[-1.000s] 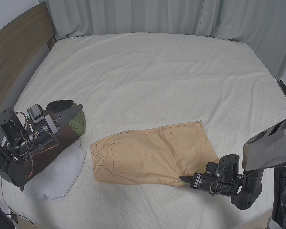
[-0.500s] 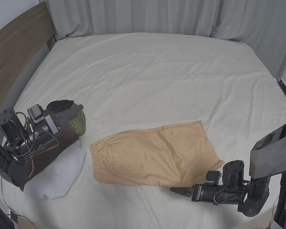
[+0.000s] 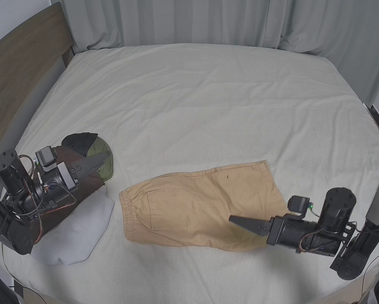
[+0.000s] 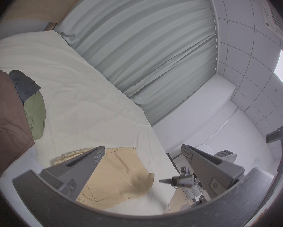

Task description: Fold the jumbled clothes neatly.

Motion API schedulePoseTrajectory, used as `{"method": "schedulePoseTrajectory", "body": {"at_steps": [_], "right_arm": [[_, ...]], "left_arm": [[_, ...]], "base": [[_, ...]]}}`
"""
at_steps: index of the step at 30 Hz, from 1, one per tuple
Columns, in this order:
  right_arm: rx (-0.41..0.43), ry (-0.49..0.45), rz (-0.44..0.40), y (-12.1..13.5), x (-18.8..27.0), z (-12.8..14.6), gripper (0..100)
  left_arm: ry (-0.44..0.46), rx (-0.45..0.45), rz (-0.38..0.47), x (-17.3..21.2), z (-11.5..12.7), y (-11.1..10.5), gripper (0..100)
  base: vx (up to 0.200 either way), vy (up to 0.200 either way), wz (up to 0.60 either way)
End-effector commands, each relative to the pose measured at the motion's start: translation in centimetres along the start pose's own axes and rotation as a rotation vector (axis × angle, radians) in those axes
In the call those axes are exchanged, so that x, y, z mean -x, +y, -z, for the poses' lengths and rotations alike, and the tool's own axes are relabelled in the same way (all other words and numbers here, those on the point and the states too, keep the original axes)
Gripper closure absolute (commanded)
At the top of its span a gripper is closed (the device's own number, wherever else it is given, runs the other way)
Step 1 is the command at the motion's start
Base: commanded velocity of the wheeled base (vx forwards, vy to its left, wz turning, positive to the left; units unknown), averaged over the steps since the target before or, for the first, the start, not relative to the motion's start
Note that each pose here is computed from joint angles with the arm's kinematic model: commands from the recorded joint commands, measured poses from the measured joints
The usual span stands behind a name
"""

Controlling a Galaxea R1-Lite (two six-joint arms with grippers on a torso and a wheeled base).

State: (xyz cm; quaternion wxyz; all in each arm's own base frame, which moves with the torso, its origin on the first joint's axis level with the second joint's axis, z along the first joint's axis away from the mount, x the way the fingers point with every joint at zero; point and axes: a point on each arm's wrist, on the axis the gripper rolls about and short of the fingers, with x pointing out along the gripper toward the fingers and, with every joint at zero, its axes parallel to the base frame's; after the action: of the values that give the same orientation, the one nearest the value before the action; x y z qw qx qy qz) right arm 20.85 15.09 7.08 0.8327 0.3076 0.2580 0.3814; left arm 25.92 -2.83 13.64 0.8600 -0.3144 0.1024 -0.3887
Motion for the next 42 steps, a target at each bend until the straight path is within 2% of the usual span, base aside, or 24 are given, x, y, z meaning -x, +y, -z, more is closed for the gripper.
{"method": "schedulePoseTrajectory", "body": {"at_steps": [1,4,6,8,15,20,24,29,42], "right_arm": [[0.052,-0.162,-0.062,1.5,1.3,-3.6,0],[0.071,-0.193,-0.053,1.5,1.8,-4.3,0],[0.146,-0.184,-0.028,1.2,2.2,-3.9,0],[0.167,-0.176,-0.017,1.0,2.4,-3.7,0],[0.176,-0.179,-0.023,1.1,2.3,-3.8,0],[0.177,-0.184,-0.023,1.1,2.3,-3.9,0],[0.178,-0.186,-0.021,1.1,2.3,-4.0,0],[0.177,-0.183,-0.020,1.0,2.3,-4.0,0],[0.172,-0.175,-0.014,0.8,2.3,-3.8,0]], "left_arm": [[0.012,0.005,0.007,0.5,0.3,-0.4,0],[0.028,0.007,0.021,0.7,0.4,-0.6,0],[0.027,-0.004,0.035,0.8,0.3,-1.0,0],[0.021,-0.010,0.040,0.9,0.1,-1.3,0],[0.043,0.019,0.021,1.2,0.9,-0.9,0],[0.093,0.077,-0.031,0.8,2.4,1.2,0],[0.141,0.123,-0.079,0.0,3.9,3.7,0],[0.191,0.119,-0.121,-0.3,5.6,5.9,0],[0.229,0.160,-0.179,-0.4,7.3,9.0,0]], "base": [[0.000,0.000,0.00],[0.000,0.000,0.00],[0.000,0.000,0.00],[0.000,0.000,0.00],[0.000,0.000,0.00],[0.000,0.000,0.00],[0.000,0.000,0.00],[0.000,0.000,0.00],[0.000,0.000,0.00]]}}
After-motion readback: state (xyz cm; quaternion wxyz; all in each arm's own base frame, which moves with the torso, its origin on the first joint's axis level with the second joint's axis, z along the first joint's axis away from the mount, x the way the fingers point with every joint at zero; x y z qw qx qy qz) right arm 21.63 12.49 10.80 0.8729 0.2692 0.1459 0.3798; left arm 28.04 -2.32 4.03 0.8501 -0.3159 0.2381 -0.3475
